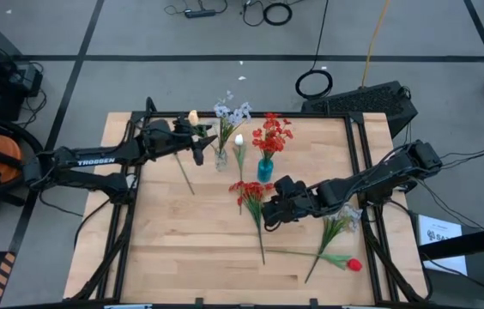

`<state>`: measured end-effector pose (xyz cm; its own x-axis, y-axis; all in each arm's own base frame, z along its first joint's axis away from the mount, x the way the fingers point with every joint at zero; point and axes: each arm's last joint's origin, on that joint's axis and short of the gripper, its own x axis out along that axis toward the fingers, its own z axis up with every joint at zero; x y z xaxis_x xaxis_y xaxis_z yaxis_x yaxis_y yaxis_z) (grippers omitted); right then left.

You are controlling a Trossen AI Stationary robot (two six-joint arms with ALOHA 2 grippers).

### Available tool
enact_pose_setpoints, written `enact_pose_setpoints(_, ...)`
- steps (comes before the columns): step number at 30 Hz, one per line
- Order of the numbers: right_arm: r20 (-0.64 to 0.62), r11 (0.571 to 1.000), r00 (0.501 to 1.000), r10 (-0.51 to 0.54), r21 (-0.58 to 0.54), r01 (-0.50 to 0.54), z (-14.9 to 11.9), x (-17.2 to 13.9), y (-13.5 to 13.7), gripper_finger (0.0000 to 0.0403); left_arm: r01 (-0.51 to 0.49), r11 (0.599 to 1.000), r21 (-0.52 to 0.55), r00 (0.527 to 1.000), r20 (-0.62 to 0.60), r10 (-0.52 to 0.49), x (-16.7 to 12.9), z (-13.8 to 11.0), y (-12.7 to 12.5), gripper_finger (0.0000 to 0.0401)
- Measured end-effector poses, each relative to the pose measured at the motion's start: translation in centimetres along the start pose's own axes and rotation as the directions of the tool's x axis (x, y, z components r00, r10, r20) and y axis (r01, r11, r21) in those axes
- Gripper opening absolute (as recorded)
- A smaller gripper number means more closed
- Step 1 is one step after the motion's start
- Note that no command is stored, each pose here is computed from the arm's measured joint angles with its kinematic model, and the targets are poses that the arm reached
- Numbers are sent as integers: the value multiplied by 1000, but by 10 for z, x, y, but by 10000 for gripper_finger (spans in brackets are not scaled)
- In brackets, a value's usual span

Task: Sort flowers into vase by color
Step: Put the yellow tulip into the transparent vase, then put the red flowers into the blue vase

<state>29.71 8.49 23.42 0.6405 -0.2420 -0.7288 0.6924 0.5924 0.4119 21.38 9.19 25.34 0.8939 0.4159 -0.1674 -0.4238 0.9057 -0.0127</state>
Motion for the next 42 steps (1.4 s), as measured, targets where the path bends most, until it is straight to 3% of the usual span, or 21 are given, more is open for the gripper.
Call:
enact_pose_setpoints(13, 40, 998, 998, 44, -48, -42, 27, -11, 21, 169, -24, 1000, 20, 998, -53, 25, -51, 10, -22, 196)
enact_pose_setpoints(19, -23, 992, 996, -86, -97, 84, 25, 8, 35, 160, -55, 998, 10, 987, -150, 55, -66, 2, -24, 196)
enact_pose_setpoints(25, -168, 969, 956, -240, 12, 245, 15, 41, 45, 160, -77, 996, -55, 952, -302, 57, -76, -12, -24, 196)
enact_pose_setpoints(34, -339, 929, 892, -300, 111, 354, -4, 88, 36, 160, 0, 998, -65, 916, -400, -26, -89, -21, -28, 196)
enact_pose_setpoints(42, -327, 937, 917, -231, 178, 300, -4, 106, 41, 160, 23, 999, -46, 919, -393, -39, -93, -20, -29, 196)
